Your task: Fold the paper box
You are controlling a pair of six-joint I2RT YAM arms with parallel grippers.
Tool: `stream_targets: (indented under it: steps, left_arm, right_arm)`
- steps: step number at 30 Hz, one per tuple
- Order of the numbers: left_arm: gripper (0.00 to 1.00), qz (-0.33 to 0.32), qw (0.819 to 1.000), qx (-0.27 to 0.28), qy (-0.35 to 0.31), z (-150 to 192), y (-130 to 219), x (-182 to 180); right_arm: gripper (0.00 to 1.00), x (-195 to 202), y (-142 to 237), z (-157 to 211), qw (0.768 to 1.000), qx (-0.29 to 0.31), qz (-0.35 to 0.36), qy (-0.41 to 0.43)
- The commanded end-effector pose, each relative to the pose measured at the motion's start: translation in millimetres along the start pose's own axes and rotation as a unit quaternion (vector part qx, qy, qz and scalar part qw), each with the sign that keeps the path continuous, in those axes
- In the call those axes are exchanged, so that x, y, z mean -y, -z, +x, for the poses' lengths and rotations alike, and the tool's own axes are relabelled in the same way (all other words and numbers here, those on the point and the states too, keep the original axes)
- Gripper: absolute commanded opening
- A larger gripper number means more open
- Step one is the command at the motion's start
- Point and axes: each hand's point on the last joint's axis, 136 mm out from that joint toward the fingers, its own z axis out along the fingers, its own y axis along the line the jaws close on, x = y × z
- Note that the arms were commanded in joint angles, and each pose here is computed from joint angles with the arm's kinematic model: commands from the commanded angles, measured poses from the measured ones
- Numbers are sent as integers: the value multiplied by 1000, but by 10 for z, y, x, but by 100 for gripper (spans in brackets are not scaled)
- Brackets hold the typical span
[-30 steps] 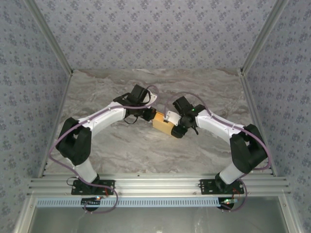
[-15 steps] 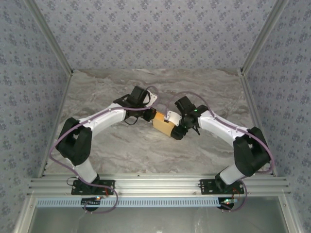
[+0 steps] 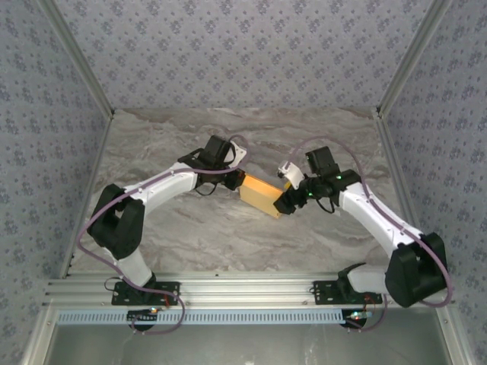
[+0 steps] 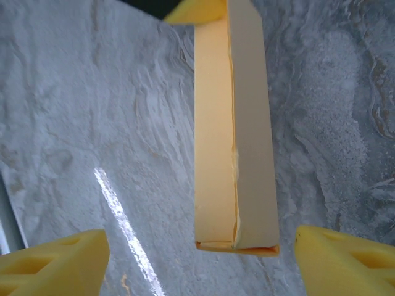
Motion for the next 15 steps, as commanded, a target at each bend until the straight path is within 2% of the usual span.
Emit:
stream_targets:
  steps: [1, 5, 7, 11, 15]
  left_arm:
    - [3, -7, 998, -68, 14, 429, -144, -13]
    - [3, -8, 998, -58, 13, 419, -137, 6]
    - [3, -9, 998, -53, 15, 417, -135, 6]
    - [3, -13, 999, -48, 15, 435, -148, 7]
    - [3, -15, 999, -49, 12, 462, -164, 10]
  right_arm:
    - [81, -69, 220, -237, 996, 80, -22, -31]
    - [81, 188, 414, -310, 985, 135, 27, -101]
    - [80, 210, 441, -330, 982, 139, 33, -124]
    - [76, 348, 406, -275, 977, 121, 75, -157]
    - [73, 385, 303, -130, 985, 67, 96, -126]
